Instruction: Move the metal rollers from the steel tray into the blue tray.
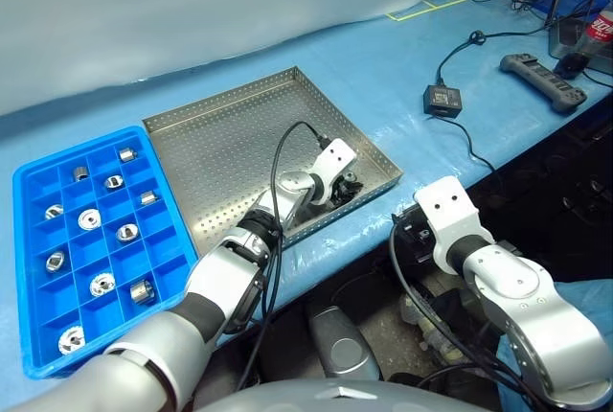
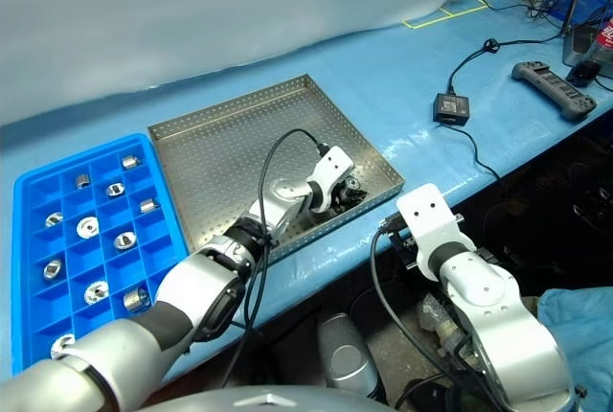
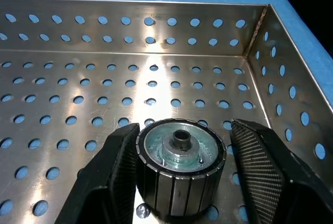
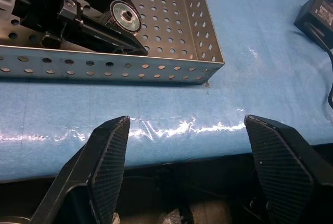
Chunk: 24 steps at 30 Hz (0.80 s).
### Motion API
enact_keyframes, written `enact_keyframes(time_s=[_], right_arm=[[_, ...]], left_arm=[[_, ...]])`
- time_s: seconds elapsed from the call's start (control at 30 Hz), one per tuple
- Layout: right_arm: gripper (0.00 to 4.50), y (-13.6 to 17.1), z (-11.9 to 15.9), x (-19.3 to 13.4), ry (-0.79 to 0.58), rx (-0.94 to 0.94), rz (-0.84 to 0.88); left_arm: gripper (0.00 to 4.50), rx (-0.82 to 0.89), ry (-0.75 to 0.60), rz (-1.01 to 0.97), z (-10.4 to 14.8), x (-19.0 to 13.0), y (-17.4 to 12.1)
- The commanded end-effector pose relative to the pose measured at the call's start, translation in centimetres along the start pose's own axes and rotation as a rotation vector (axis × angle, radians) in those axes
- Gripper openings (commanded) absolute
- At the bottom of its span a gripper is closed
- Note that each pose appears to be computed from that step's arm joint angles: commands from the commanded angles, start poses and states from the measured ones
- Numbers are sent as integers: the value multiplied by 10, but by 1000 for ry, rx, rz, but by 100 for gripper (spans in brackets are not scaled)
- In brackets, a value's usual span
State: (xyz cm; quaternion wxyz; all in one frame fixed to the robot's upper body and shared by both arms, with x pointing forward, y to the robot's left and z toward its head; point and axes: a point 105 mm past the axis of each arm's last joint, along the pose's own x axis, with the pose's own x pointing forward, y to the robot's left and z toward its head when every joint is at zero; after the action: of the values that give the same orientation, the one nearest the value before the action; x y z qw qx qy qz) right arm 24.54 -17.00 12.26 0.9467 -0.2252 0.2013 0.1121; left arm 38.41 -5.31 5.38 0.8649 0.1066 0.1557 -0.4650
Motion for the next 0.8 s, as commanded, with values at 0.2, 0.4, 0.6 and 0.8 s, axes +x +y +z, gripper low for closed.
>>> enact_keyframes(time_s=[0.2,0.4,0.6,0.8], right_arm=[[372,1,14,2,-68,-15,-3],[372,12,19,10,-103,19,69],[372,34,40,16,-231,158,266],[372,60,65,10,-371,180,523]], left_arm=[[175,15,-59,-49,21,7,-14],[175,-9,-168,-48,47,-7,-1],[175,24,-252,8,72,-76,25],[175,53,-169,300,55,-158,49]])
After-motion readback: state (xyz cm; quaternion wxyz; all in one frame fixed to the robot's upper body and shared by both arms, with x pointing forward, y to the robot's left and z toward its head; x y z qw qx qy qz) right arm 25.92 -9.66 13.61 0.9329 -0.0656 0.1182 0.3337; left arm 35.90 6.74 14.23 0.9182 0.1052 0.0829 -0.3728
